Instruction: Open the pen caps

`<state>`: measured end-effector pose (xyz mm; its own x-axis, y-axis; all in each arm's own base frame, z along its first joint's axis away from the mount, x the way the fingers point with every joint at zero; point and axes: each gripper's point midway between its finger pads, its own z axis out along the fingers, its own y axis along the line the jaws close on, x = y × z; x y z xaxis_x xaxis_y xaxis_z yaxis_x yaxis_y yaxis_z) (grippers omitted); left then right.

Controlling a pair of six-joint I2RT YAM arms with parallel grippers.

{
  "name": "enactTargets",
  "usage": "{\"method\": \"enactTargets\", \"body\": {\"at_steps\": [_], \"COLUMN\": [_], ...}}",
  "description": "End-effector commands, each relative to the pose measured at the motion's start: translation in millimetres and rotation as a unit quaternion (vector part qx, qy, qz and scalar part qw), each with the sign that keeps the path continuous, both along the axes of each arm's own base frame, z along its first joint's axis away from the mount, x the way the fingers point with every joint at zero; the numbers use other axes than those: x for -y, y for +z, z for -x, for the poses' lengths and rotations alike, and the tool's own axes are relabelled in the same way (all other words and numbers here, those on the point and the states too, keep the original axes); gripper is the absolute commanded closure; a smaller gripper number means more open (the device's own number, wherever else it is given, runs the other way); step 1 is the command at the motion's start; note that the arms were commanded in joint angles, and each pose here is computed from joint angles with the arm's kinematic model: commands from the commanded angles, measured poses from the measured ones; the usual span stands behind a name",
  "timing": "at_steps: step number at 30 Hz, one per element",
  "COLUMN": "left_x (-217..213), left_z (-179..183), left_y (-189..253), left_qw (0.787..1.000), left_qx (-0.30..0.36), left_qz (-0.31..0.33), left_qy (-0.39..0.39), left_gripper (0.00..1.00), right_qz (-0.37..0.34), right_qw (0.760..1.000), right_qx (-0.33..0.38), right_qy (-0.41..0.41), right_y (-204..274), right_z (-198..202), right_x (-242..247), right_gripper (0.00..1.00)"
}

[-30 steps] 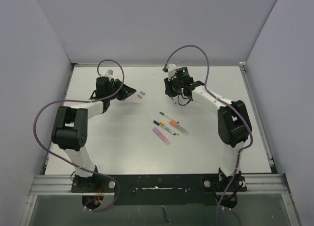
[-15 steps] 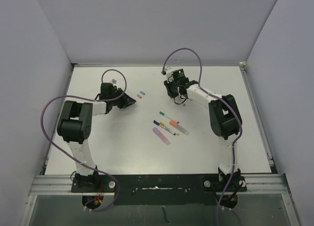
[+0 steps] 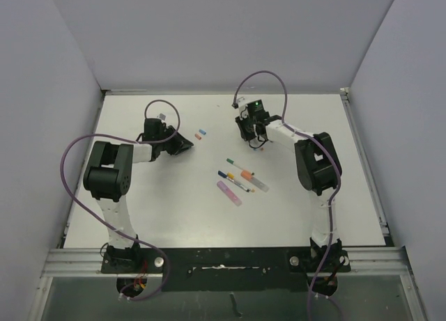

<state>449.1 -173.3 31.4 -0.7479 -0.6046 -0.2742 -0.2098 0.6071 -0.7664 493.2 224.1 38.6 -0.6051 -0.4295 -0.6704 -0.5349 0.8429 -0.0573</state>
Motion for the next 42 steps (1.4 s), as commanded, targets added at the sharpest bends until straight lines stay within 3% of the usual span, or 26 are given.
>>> {"method": "enactTargets", "body": {"at_steps": [1,11,17,19,22,24,25,29,32,35,42], "left_x": [2,-1,-3,-1,0,0,0,1,2,4,6], "left_z": [-13,-10,-11,-9,-6,-4,-2,3,7,10,14], "left_y": [5,11,57,80,112,127,132,151,165,171,181], "left_qw": [1.0,1.0,0.995,0.991,0.982,0.978,0.977,0.97,0.964,0.96,0.951], "left_qx": [0.018,0.02,0.087,0.127,0.177,0.195,0.202,0.229,0.252,0.263,0.285], "left_qz": [-0.001,0.008,0.035,0.048,0.066,0.072,0.073,0.08,0.089,0.097,0.117], "left_qy": [-0.001,0.007,0.019,0.011,0.012,0.012,0.01,0.005,0.001,-0.006,-0.008], "left_gripper": [0.79,0.76,0.68,0.6,0.33,0.08,0.03,0.02,0.02,0.02,0.02], "right_qz": [-0.016,-0.018,-0.013,-0.012,-0.011,-0.011,-0.011,-0.012,-0.013,-0.017,-0.046], "right_qw": [0.999,0.999,1.0,1.0,1.0,1.0,1.0,1.0,1.0,1.0,0.997], "right_qx": [0.036,0.026,0.017,0.013,0.008,0.005,0.004,0.002,0.001,0.006,0.055], "right_qy": [0.005,0.008,0.007,0.008,0.009,0.008,0.009,0.008,0.007,0.007,0.007], "right_y": [20,12,7,3,-1,-2,-3,-5,-6,-2,43], "right_z": [-17,-15,-13,-12,-11,-11,-11,-10,-10,-11,-15], "right_x": [-8,-10,-9,-8,-9,-9,-10,-10,-10,-11,-15], "right_gripper": [1.0,1.0,1.0,0.99,0.93,0.87,0.84,0.79,0.67,0.62,0.51]}}
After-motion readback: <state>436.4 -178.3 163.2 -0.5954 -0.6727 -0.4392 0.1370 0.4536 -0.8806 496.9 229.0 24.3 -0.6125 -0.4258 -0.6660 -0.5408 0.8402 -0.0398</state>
